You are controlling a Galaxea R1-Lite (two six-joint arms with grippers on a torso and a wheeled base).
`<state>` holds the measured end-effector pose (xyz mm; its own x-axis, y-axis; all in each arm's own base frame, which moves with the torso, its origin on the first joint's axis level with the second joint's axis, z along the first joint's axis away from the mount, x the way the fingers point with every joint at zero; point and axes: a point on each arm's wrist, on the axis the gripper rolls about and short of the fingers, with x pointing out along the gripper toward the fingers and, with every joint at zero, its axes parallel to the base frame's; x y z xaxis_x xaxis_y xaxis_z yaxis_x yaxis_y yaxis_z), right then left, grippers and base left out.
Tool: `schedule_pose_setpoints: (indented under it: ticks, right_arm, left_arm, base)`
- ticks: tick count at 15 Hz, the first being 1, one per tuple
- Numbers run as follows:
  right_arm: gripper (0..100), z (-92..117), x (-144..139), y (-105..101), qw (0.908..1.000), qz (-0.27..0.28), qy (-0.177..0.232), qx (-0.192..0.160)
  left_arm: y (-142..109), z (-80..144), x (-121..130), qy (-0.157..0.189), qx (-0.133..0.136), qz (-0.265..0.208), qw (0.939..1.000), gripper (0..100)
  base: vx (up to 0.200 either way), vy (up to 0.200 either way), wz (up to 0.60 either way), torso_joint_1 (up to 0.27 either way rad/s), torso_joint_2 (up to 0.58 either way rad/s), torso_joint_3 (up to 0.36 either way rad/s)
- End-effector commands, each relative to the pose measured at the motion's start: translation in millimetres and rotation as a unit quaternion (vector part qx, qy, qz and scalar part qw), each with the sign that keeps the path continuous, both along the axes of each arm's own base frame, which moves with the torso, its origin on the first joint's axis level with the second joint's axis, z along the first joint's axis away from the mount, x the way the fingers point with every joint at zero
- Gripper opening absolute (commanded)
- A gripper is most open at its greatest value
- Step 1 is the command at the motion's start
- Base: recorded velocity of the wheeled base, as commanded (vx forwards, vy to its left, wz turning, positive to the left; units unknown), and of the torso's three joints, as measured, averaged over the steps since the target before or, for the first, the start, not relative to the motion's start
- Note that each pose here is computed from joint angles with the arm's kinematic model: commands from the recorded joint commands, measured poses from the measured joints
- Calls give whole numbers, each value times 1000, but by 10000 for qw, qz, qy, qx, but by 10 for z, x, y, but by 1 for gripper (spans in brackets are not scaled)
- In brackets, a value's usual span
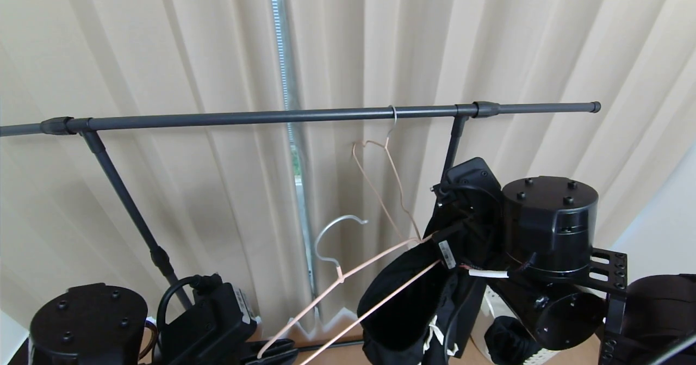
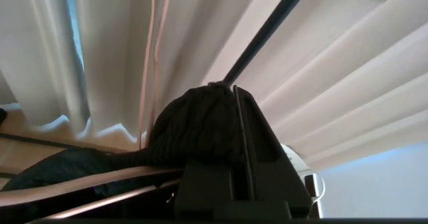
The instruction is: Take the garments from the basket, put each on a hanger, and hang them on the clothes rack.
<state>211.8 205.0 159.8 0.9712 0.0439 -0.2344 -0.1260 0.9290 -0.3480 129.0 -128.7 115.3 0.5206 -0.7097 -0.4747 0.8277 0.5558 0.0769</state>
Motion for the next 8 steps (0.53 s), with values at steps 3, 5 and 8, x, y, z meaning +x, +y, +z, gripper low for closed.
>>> schedule_pose_setpoints:
  ticks: [3, 5, 8]
  right_arm:
    - [0, 122, -261, 66, 9989, 409, -106, 185]
    - [0, 171, -402, 121, 9973, 658, -148, 305]
    - [0, 175, -562, 224, 9941, 982, -122, 436]
  left_arm:
    - [-14, -32, 14, 68, 48, 5, 10000, 0]
    - [-10, -28, 10, 68, 11, 20, 10000, 0]
    - [-16, -16, 21, 7, -57, 31, 10000, 0]
  base:
    - [0, 0, 0, 0, 0, 0]
    - [0, 0, 0, 0, 0, 0]
    - [0, 0, 0, 0, 0, 0]
